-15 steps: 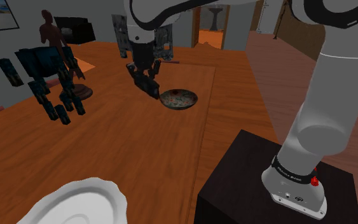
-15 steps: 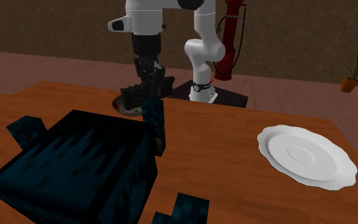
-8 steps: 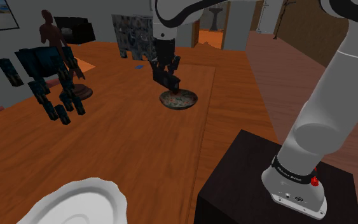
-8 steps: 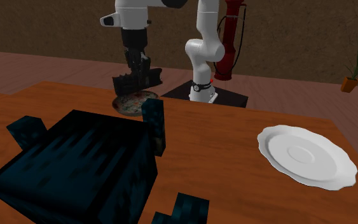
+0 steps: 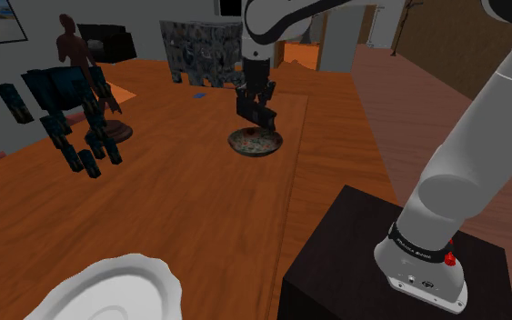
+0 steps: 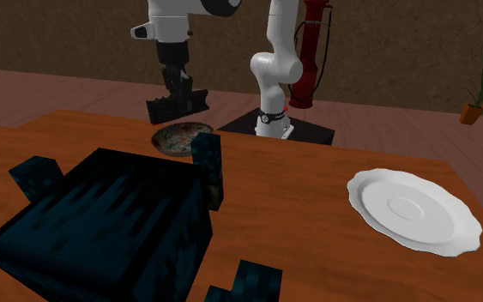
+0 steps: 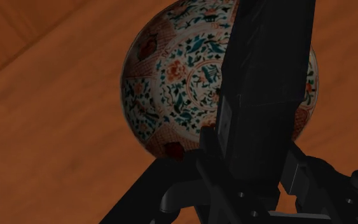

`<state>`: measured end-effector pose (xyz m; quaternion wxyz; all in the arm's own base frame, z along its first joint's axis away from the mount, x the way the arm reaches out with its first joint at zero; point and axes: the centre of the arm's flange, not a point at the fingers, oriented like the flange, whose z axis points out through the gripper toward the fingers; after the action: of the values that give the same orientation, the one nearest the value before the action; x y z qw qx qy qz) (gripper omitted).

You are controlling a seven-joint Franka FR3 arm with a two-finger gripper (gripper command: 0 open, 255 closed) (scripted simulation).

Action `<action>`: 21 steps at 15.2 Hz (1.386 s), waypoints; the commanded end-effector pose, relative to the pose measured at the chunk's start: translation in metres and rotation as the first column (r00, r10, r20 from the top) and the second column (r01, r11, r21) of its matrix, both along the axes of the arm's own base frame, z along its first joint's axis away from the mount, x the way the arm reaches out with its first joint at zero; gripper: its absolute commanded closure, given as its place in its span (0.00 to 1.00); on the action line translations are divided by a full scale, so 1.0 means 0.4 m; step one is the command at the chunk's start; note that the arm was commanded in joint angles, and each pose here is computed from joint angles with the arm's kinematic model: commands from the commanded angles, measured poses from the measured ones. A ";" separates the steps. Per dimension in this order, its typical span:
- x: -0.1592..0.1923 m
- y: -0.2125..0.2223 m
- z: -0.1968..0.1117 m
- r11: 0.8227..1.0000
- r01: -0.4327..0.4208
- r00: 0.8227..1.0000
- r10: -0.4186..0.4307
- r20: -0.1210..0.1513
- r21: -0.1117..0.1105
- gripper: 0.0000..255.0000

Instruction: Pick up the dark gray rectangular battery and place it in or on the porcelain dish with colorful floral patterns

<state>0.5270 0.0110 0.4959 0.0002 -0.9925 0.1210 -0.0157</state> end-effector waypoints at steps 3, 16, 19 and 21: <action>-0.002 0.000 -0.051 1.000 0.000 1.000 0.000 0.001 0.000 1.00; -0.002 0.000 -0.157 1.000 0.000 1.000 0.000 0.001 0.000 1.00; -0.002 0.000 -0.157 1.000 0.000 1.000 0.000 0.001 0.000 0.00; -0.002 0.000 -0.157 1.000 0.000 1.000 0.000 0.001 0.000 0.00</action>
<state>0.5262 0.0111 0.4331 0.0002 -0.9925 0.1209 -0.0162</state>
